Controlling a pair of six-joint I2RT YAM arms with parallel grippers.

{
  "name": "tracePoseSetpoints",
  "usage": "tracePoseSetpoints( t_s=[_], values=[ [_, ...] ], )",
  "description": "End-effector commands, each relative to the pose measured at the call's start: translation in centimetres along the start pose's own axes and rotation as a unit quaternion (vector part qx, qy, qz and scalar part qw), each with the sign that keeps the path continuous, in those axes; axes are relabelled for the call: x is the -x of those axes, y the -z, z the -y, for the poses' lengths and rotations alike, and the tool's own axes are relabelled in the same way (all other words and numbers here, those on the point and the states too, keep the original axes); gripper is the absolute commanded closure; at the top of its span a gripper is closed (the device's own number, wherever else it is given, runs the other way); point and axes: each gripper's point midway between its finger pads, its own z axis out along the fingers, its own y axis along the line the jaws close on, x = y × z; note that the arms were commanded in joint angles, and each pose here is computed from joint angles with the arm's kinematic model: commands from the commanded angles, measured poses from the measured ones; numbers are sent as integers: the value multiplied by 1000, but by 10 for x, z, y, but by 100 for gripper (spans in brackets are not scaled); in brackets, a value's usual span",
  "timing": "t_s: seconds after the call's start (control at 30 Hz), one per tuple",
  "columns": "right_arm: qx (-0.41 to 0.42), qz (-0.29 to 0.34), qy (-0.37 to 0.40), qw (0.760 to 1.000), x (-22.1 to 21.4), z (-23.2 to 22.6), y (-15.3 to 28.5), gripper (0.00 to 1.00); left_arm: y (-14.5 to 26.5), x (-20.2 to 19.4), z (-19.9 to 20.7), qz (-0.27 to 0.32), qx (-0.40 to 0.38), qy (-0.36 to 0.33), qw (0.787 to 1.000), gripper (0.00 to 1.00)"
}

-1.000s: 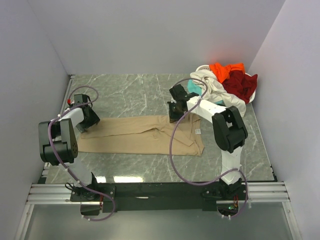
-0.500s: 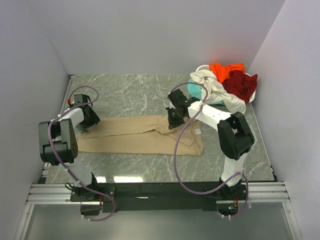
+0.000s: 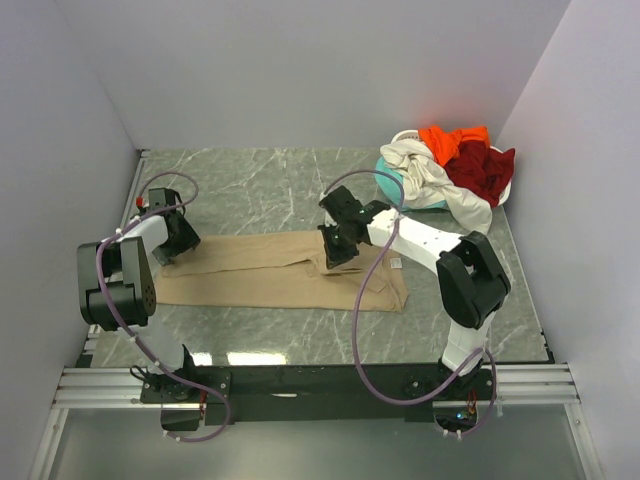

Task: Fold and stack the t-shirts
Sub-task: Fold the tshirt

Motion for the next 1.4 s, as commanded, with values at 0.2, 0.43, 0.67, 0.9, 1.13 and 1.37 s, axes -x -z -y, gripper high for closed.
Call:
tracePoseSetpoints(
  t_s=[0.2, 0.43, 0.67, 0.9, 1.13, 1.37],
  values=[
    [0, 7, 19, 1000, -12, -19, 19, 100, -2, -36, -6, -54, -8, -10, 998, 28],
    [-9, -5, 24, 1000, -28, -28, 18, 100, -3, -40, -7, -55, -12, -8, 998, 28],
    [-14, -29, 37, 999, -42, -36, 9, 100, -3, -43, -10, -55, -11, -12, 998, 28],
    [-23, -49, 55, 997, -48, -47, -6, 100, -6, -44, -11, -56, -8, -14, 998, 28],
    [-19, -40, 61, 997, -37, -53, -1, 71, -8, -45, -14, -57, 2, -16, 998, 28],
    [-21, 16, 21, 999, 2, -34, 28, 53, -5, -39, -18, -45, 14, -14, 999, 28]
  ],
)
